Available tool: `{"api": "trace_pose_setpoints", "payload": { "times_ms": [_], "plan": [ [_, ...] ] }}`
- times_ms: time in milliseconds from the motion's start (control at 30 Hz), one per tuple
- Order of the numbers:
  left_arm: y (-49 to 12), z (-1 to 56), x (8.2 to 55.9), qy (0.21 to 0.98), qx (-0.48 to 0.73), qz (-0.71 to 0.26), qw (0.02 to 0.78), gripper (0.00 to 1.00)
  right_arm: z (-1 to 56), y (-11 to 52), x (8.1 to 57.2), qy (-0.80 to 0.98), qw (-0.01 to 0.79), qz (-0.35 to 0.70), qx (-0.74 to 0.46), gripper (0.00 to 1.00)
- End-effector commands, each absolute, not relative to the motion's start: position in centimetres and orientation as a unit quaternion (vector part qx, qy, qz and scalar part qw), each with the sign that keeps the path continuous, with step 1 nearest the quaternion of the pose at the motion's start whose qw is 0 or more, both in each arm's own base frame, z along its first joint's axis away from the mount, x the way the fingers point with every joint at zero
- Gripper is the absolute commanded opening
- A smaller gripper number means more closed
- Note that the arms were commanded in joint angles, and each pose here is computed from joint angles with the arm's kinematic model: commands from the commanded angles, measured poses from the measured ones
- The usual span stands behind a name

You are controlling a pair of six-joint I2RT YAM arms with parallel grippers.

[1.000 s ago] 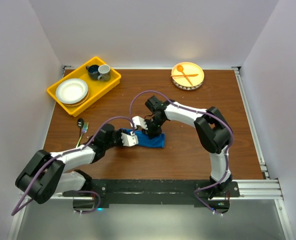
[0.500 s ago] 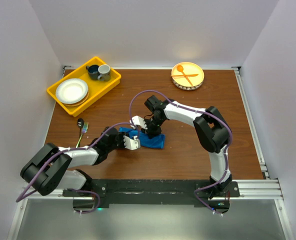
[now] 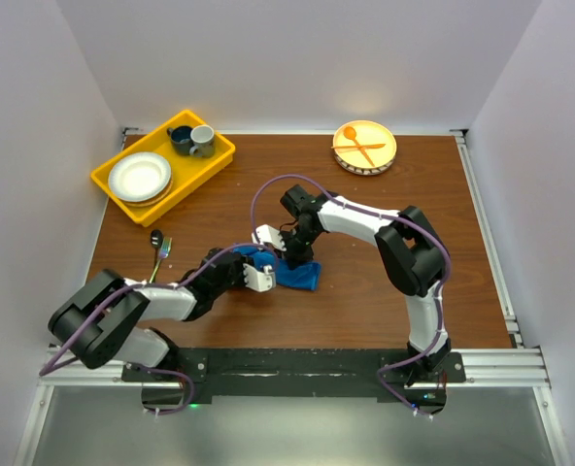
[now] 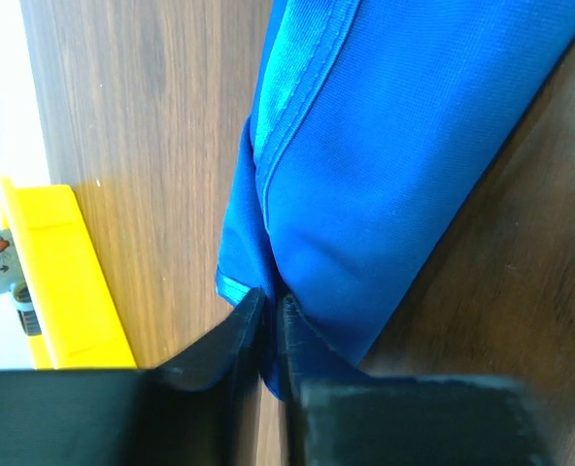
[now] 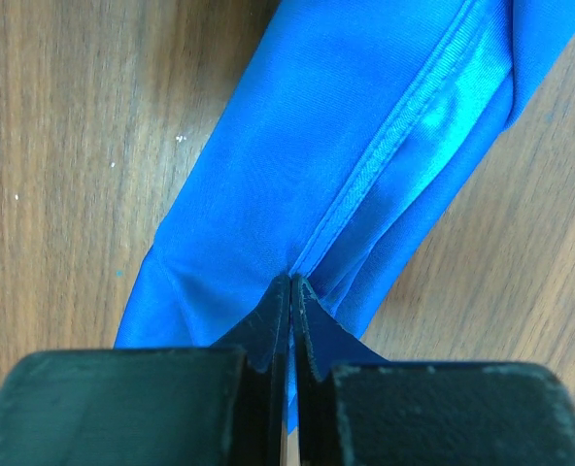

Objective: Fold the napkin into a case and place the utensils inside
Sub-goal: Stuff the top corner of the smaller-rectangle-folded napkin into the folded napkin.

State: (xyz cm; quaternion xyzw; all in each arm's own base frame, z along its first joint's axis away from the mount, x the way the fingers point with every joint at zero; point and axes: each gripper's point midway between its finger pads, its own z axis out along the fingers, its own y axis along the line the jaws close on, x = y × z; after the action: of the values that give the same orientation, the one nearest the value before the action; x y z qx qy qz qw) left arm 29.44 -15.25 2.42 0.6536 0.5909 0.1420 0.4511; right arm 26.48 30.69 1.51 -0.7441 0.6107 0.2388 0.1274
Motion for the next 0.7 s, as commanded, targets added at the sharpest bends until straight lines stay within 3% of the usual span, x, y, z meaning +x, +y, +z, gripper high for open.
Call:
{"api": "trace_pose_setpoints", "payload": {
  "times_ms": [0, 100, 433, 600, 667],
  "plan": [
    [-15.2, 3.1, 28.4, 0.606, 0.639, 0.117, 0.46, 0.42, -4.3, 25.7, 22.2, 0.636, -0.019, 0.217, -0.74, 0.0],
    [-15.9, 4.5, 27.6, 0.597, 0.633, 0.092, 0.484, 0.52, -4.4, 25.7, 22.3, 0.64, -0.02, 0.216, -0.737, 0.0],
    [-16.4, 6.8, 26.2, 0.591, 0.616, 0.055, 0.518, 0.53, -4.5, 25.7, 22.4, 0.643, -0.024, 0.215, -0.735, 0.0],
    [-15.7, 9.3, 25.9, 0.643, 0.56, -0.028, 0.522, 0.42, -4.5, 25.7, 22.4, 0.644, -0.024, 0.215, -0.734, 0.0],
    [-13.9, 9.3, 26.3, 0.679, 0.531, -0.041, 0.505, 0.33, -4.6, 25.6, 22.4, 0.644, -0.025, 0.215, -0.733, 0.0]
  ]
}}
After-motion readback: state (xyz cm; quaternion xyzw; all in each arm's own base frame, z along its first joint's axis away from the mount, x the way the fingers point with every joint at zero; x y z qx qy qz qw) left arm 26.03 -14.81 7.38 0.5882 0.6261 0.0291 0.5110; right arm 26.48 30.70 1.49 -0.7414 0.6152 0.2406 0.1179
